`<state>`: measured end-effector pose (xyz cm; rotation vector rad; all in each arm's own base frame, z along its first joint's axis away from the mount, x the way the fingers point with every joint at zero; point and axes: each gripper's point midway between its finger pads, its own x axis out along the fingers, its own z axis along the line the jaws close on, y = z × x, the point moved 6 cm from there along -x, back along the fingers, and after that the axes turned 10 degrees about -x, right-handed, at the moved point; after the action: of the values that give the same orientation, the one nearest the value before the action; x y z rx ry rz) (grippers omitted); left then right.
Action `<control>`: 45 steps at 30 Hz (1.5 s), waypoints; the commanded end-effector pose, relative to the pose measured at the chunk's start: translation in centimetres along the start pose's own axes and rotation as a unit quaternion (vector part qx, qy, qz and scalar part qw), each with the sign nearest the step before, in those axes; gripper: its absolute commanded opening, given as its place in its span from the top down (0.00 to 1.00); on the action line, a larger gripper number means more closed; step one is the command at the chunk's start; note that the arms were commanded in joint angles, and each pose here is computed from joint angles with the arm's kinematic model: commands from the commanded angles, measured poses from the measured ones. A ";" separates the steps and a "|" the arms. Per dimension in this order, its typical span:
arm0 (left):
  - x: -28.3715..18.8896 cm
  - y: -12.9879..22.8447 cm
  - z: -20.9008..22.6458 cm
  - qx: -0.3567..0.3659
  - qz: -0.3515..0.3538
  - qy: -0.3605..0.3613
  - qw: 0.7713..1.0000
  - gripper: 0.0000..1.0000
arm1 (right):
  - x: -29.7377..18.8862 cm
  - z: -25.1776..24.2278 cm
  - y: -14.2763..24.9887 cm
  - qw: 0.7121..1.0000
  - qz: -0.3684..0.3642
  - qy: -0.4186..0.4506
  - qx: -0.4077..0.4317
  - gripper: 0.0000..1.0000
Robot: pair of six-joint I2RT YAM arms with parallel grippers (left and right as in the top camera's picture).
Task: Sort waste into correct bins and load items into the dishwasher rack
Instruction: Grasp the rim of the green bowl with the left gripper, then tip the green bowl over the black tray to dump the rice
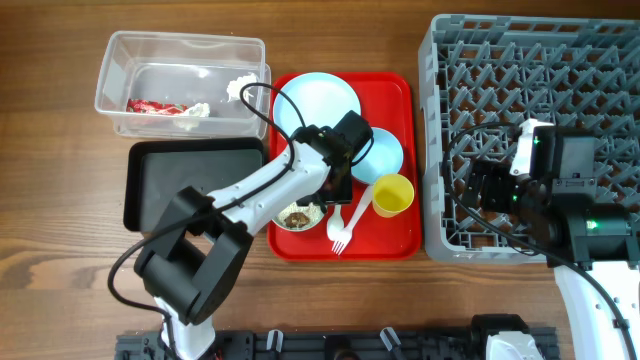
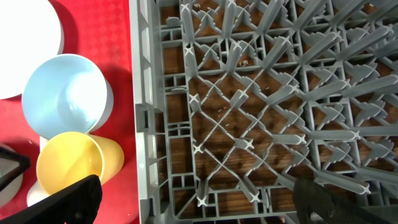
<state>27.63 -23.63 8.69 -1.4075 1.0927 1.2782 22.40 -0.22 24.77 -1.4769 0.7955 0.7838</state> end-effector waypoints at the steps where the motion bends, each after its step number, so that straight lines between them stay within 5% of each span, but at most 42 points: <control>1: 1.3 0.2 0.3 -0.001 0.006 -0.019 1.000 0.63 | -0.4 -0.2 -0.6 1.000 -0.007 0.009 0.009 0.00; 5: 1.3 0.1 0.2 -0.001 0.004 -0.017 1.000 0.81 | -0.4 -0.2 -0.5 1.000 -0.005 0.009 0.009 0.00; 18: 1.3 0.1 0.2 -0.001 0.005 -0.017 1.000 0.96 | -0.4 -0.2 -0.4 1.000 -0.003 0.009 0.009 0.00; 27: 0.2 0.1 0.2 0.001 0.001 -0.012 1.000 0.96 | -0.4 -0.2 -0.4 1.000 -0.003 0.009 0.009 0.00; 36: -6.8 -0.6 0.3 0.036 -0.038 0.029 0.998 0.96 | -0.4 -0.2 -0.4 1.000 -0.004 0.009 0.009 0.00; 45: -10.9 -3.7 5.9 -0.031 -0.033 0.072 0.996 0.96 | -0.4 -0.2 -0.4 1.000 -0.003 0.009 0.009 0.00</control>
<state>27.95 -19.29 17.32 -1.4885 1.0652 1.2146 22.28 -0.22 24.69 -1.4750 0.8012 0.7901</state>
